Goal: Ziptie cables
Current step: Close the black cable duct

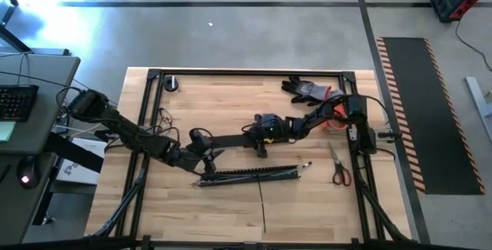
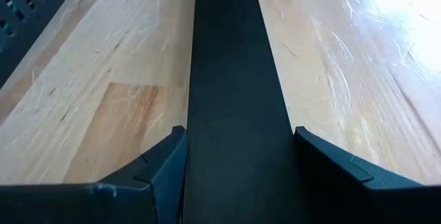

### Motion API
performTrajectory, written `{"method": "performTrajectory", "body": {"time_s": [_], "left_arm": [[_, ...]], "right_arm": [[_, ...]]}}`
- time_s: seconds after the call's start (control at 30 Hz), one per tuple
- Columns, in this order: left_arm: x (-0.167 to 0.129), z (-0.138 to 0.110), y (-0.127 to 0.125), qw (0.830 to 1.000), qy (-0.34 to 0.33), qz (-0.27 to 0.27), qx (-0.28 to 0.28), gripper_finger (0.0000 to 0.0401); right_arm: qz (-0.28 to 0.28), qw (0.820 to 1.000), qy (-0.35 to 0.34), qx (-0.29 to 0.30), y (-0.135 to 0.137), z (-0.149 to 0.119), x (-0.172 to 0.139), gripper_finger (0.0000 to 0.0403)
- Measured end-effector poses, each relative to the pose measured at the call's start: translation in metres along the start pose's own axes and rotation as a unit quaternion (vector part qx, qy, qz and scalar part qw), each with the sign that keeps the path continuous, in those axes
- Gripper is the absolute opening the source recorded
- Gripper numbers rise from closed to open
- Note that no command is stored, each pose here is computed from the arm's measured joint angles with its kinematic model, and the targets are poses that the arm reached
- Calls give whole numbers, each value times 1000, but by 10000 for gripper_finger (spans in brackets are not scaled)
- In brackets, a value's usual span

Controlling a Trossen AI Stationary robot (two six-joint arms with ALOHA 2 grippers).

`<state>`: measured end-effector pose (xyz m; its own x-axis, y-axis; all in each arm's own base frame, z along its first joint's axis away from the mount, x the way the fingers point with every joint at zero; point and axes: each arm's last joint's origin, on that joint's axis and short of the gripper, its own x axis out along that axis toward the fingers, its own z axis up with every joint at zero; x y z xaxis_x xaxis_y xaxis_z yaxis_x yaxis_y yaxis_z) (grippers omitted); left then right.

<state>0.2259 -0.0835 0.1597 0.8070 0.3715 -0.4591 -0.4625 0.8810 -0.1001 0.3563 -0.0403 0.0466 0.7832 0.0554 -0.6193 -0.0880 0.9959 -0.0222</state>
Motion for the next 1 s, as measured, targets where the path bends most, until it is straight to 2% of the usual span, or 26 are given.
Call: {"method": "performTrajectory", "body": {"time_s": [0.2,0.4,0.7,1.0], "left_arm": [[-10,16,-12,999,-14,-40,-1,138],[-35,37,-21,996,-30,-86,1,138],[-80,52,-15,989,-67,-122,-41,138],[-125,69,4,979,-128,-147,-53,133]], "right_arm": [[-23,999,-14,20,5,9,-5,209],[-28,999,-24,19,9,30,-26,209],[-32,997,-64,-15,24,78,-74,209],[-9,996,-93,-5,66,110,-116,209]]}}
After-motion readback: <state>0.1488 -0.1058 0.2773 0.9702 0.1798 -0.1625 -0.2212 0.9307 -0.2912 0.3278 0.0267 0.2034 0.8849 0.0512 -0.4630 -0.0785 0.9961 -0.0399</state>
